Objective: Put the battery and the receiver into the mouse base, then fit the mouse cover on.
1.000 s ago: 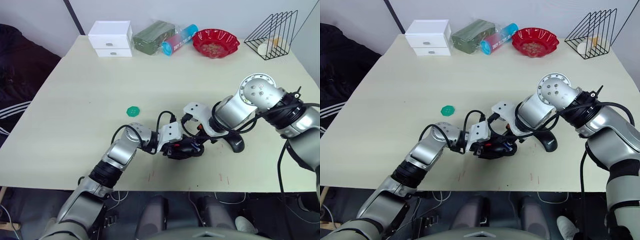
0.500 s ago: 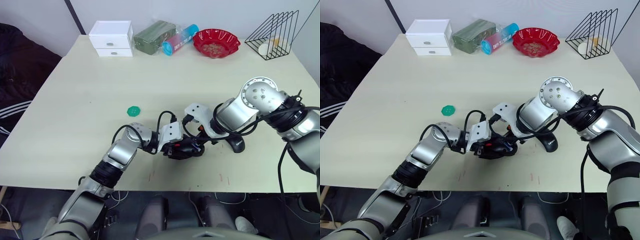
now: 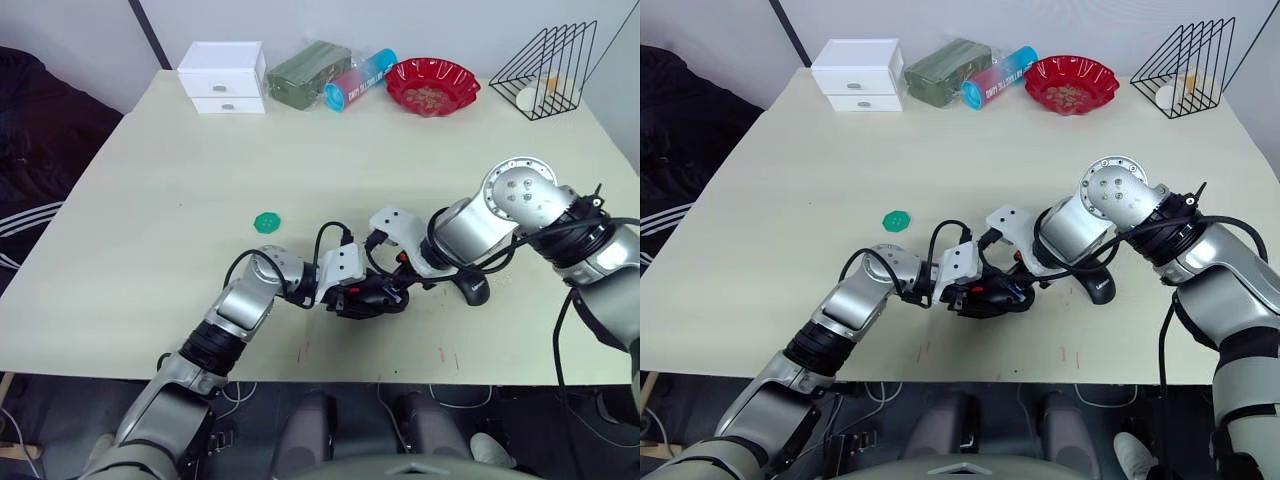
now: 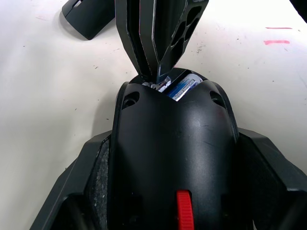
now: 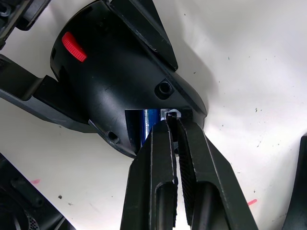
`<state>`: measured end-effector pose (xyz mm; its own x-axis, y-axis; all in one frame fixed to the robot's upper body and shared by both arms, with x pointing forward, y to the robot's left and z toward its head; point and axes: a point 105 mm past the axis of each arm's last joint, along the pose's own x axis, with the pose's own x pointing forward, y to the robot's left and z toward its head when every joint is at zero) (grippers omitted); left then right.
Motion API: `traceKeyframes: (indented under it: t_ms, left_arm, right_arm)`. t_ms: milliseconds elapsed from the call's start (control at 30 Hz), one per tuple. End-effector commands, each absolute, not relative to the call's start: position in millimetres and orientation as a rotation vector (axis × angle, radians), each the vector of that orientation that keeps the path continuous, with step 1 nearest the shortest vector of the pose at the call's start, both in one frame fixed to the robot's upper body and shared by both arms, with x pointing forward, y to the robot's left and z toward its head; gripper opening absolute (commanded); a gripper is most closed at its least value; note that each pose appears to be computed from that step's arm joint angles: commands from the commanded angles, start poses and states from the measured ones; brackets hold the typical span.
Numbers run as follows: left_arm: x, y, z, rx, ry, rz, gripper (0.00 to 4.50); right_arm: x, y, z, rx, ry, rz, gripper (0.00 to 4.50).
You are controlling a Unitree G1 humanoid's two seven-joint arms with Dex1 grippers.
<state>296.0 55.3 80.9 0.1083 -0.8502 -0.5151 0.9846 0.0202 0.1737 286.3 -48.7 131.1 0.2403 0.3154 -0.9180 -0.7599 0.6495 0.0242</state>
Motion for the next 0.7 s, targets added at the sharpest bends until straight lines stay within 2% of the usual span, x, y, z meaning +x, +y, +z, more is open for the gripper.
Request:
traceKeyframes:
  t_ms: [33, 700]
  left_arm:
    - [297.2, 58.3, 64.4, 0.568, 0.372, -1.417, 2.93]
    - [297.8, 59.8, 64.3, 0.565, 0.376, -1.412, 2.93]
  right_arm:
    - [285.1, -48.5, 133.3, -0.49, 1.084, 0.791, 0.54]
    - [283.4, -47.2, 142.2, -0.51, 1.06, 0.836, 0.54]
